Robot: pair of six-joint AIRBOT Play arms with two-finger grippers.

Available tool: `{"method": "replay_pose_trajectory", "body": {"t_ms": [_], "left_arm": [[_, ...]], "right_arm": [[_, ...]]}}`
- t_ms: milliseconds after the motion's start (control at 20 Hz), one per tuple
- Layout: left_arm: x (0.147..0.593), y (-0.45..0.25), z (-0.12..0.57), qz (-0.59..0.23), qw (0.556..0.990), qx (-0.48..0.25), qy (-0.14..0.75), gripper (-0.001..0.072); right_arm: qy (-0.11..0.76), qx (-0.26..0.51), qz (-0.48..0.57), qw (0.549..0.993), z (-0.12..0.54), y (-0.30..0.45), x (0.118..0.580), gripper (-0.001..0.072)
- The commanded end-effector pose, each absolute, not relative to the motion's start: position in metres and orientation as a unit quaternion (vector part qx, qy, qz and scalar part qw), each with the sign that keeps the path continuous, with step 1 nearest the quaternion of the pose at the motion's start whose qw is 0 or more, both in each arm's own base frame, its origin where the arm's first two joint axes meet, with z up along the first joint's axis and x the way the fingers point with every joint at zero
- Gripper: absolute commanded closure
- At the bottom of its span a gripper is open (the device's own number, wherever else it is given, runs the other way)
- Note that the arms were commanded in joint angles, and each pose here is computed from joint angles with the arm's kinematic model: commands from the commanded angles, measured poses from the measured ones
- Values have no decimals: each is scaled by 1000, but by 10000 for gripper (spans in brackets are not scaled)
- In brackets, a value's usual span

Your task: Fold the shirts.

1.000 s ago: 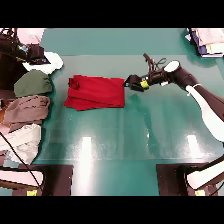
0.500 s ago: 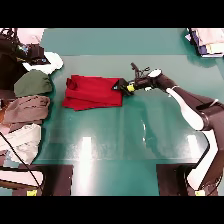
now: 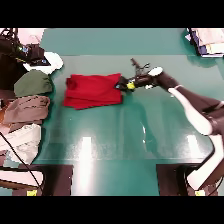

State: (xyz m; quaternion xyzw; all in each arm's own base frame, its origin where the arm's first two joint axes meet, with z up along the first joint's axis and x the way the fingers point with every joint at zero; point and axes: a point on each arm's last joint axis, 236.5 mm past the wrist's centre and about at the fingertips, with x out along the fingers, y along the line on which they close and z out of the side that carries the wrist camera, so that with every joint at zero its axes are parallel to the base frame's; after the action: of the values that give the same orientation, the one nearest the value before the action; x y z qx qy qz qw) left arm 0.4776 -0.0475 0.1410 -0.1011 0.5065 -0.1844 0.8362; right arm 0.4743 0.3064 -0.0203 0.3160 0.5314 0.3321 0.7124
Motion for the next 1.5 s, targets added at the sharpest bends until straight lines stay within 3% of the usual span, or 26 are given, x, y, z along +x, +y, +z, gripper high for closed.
{"method": "replay_pose_trajectory", "body": {"t_ms": [0,200,350,550,750,1100,1150,1200,1250,1450], "left_arm": [[477,-47,141,-184,836,-102,507,683],[477,-51,143,-191,835,-108,505,682],[477,-56,145,-199,833,-116,503,683],[477,-61,148,-201,830,-135,502,683],[476,-63,149,-205,829,-137,502,683],[476,-63,149,-205,829,-136,502,682],[476,-63,149,-205,829,-136,502,682],[476,-63,149,-205,829,-135,502,682],[476,-63,149,-205,829,-135,502,683],[476,-63,149,-205,830,-136,501,682]], "right_arm": [[496,302,267,769,7,216,476,705],[415,344,129,832,48,51,468,704],[344,354,-6,870,70,-78,431,704],[275,410,-170,853,66,-205,349,704],[300,427,-240,819,35,-249,288,704],[437,388,-222,781,21,-255,257,696],[455,372,-231,776,24,-261,249,617],[470,350,-241,773,28,-268,241,323],[482,330,-251,772,34,-275,234,143],[474,305,-293,773,75,-298,227,139]]}}
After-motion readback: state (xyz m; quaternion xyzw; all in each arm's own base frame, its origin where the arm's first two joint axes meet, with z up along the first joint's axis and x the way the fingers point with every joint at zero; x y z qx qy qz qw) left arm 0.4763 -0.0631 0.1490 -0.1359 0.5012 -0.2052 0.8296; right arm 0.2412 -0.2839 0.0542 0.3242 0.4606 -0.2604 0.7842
